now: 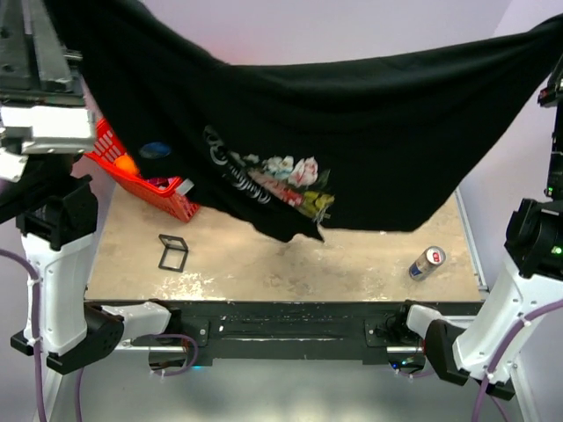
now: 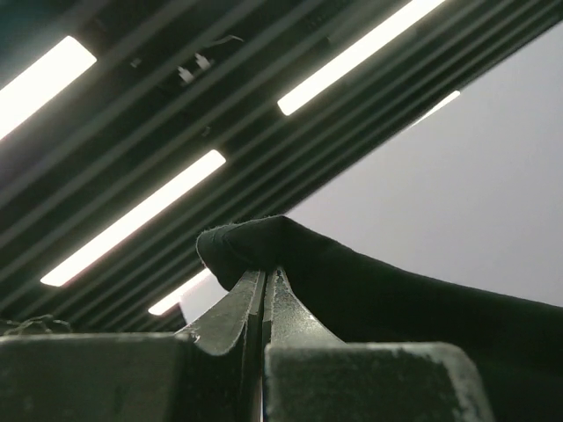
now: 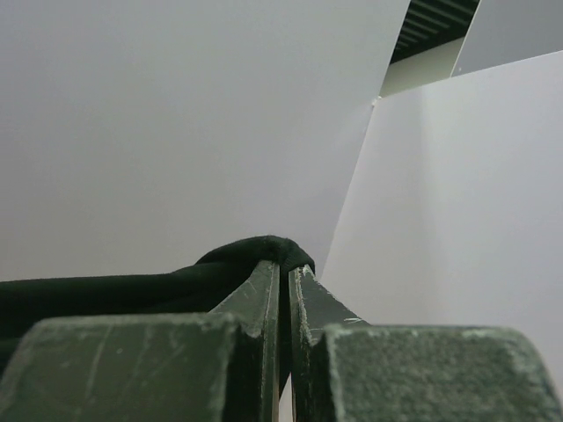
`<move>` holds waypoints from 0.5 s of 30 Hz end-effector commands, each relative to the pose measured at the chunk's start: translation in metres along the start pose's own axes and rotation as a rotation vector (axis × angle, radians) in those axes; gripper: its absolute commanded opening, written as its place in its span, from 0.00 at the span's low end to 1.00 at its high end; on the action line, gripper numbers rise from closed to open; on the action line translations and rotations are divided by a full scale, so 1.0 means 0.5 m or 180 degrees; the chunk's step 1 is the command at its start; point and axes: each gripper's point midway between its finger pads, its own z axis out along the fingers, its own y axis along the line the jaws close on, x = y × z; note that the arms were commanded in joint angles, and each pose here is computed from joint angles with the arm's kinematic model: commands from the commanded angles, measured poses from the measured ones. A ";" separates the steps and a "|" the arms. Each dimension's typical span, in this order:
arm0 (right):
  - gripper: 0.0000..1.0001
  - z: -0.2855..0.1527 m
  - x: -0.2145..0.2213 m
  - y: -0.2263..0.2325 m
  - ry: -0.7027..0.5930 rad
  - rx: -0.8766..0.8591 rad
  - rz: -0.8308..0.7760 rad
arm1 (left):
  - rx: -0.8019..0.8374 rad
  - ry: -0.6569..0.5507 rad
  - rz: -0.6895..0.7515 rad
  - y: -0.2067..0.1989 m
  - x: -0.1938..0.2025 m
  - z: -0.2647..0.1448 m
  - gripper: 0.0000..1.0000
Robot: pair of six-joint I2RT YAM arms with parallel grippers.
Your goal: Remove the brooch from the garment
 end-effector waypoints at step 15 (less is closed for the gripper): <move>0.00 0.036 0.555 0.150 0.1380 -0.0404 0.1150 | 0.1135 0.0948 0.0279 -0.401 0.370 -0.137 0.00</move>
